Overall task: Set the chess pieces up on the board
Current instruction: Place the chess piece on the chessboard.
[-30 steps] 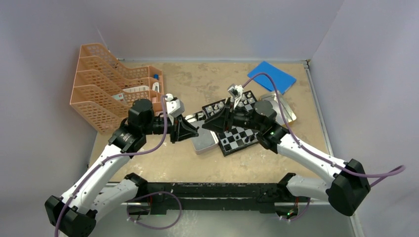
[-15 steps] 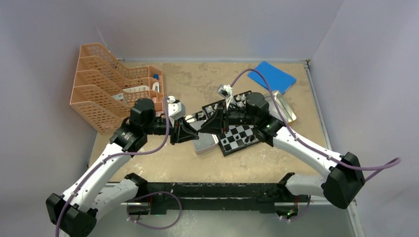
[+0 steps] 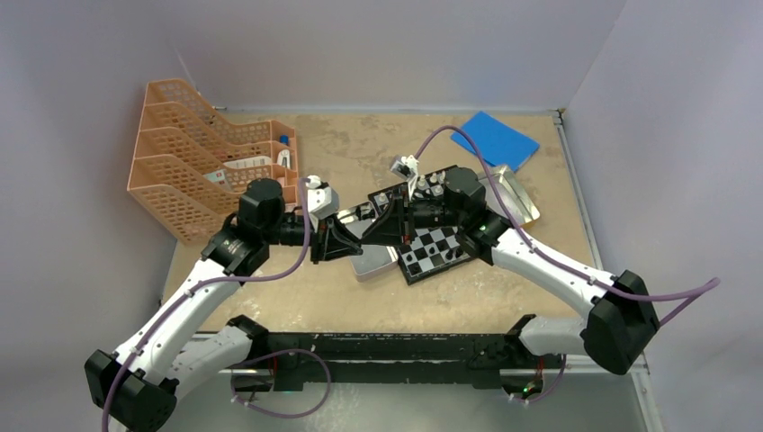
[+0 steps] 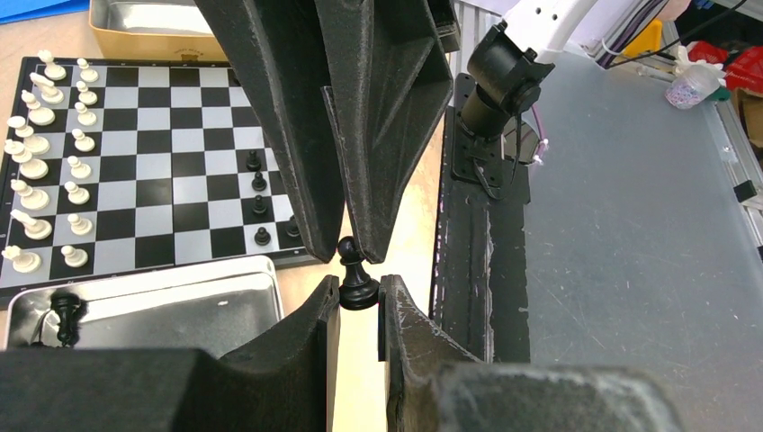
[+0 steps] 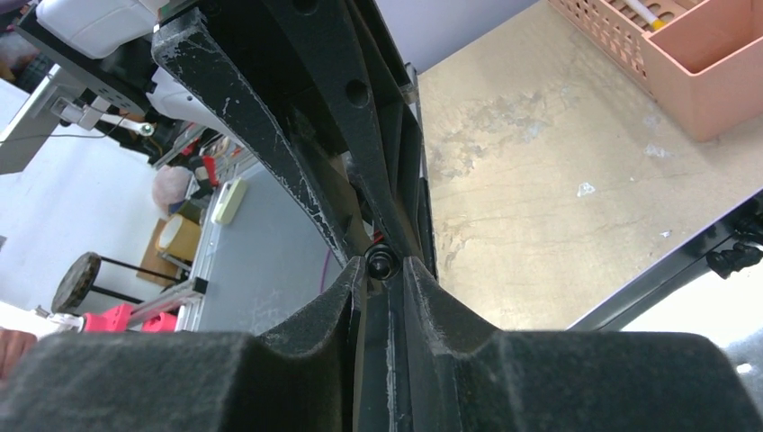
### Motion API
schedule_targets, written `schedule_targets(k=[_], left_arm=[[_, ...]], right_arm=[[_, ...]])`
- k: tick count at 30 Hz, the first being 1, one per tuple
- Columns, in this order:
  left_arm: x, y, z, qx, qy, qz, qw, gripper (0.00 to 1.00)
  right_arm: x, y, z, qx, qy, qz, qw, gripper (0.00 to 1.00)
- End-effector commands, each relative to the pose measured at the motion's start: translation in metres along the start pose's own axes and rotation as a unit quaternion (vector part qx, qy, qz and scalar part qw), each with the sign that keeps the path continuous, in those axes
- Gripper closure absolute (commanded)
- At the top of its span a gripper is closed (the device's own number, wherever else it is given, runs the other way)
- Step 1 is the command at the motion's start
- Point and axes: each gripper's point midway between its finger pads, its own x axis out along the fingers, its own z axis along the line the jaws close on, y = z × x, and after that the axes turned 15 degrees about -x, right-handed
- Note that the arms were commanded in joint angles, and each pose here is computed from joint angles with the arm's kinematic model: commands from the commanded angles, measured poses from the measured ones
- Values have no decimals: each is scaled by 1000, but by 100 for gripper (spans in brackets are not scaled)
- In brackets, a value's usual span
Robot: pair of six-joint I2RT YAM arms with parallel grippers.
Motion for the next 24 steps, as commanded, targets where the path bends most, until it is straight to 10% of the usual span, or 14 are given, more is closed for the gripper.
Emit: schedule_targets(k=[1,11,19,24], left_arm=[[-1,-17,-9,38,18,-12,999,100],[-2,-17,-4,35,3,-12,999,100],[-10,-25,9,13,-67,-34,997,47],[-14,-25,17,-43,-109,-38,992,38]], right_arm=[[2,-8,12,-19,-34,-13,999,77],[3,-3,15,-20,-52,-13,998,100],[-9,-15,-37,-11,137,-43,990,100],[-48,-20,-88,8,328,-77,942,100]])
